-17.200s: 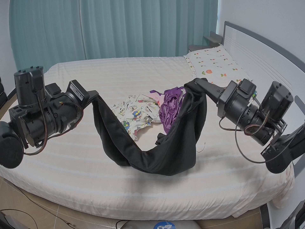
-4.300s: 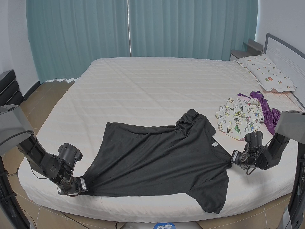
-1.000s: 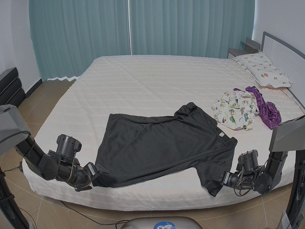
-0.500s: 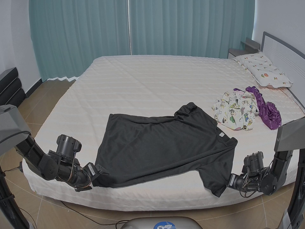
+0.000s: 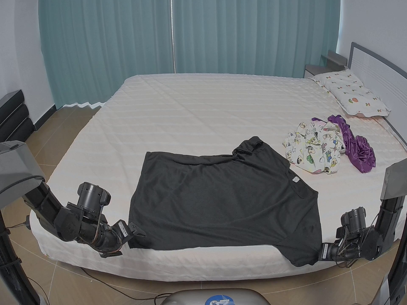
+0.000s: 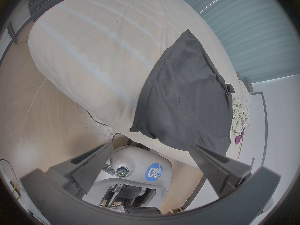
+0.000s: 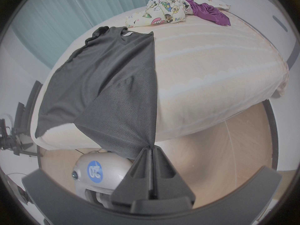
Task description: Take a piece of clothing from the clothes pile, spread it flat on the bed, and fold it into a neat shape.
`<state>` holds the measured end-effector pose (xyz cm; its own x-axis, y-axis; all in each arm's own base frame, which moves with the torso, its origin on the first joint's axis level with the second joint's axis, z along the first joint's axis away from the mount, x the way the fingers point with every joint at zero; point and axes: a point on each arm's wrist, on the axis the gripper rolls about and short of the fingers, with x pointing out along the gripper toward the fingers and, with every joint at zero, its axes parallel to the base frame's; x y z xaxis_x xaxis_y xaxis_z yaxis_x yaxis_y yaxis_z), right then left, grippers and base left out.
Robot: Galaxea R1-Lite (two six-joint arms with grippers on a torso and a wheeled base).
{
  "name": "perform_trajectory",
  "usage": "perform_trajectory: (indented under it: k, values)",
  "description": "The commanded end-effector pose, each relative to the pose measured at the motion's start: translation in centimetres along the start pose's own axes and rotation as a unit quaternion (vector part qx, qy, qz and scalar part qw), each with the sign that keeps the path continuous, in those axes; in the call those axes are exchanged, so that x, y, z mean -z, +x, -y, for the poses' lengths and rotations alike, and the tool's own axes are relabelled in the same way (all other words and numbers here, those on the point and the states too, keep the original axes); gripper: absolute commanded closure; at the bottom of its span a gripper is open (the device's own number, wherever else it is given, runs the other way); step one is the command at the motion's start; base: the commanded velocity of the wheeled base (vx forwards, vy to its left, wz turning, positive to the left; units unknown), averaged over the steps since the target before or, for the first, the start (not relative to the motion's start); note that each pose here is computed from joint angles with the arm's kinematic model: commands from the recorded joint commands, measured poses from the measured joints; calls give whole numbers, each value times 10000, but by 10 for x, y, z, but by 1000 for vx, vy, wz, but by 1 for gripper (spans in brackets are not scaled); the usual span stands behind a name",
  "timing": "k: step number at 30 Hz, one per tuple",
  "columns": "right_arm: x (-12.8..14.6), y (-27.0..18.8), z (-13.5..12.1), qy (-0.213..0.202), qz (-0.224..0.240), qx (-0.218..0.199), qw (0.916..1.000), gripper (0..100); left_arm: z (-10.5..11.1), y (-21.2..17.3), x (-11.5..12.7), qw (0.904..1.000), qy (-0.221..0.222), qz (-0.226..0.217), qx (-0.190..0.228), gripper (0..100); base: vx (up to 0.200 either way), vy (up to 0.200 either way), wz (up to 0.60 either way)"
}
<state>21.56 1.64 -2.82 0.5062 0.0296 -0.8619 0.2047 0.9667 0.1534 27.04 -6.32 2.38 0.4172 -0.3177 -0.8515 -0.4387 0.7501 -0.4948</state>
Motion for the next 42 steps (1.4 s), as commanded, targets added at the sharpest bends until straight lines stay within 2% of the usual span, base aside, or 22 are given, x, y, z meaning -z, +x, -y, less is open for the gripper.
perform_trajectory:
  k: [1,6,7,11,15,20,23,28,29,36,42]
  values:
    - [1,1,2,7,-1,61,10000,100,-1,3,1,10000,-6,-37,-44,0,0,0,0]
    - [1,1,3,34,8,66,10000,100,0,7,0,10000,1,-34,-40,0,0,0,0]
    - [1,1,3,11,1,68,10000,0,0,8,0,10000,-2,-38,-57,0,0,0,0]
    - [0,1,2,43,27,47,10000,0,1,12,-2,10000,3,-15,-83,0,0,0,0]
    - [-2,0,1,74,88,-38,9999,0,4,21,-4,9997,24,195,-152,0,0,0,0]
    - [-15,2,-4,435,504,-235,9975,0,9,38,2,9980,242,478,-322,0,0,0,0]
    - [-16,4,-4,468,543,-262,9971,0,11,50,8,9956,397,710,-472,0,0,0,0]
    - [-16,5,-5,491,560,-283,9968,0,15,55,11,9946,508,775,-468,0,0,0,0]
    - [-16,5,-5,499,559,-283,9968,0,15,55,11,9946,508,775,-468,100,0,0,0]
    - [-17,5,-5,528,567,-283,9966,0,10,53,10,9945,450,765,-562,100,0,0,0]
    - [-17,5,-5,528,567,-283,9966,0,-1,48,16,9883,720,558,-1220,100,0,0,0]
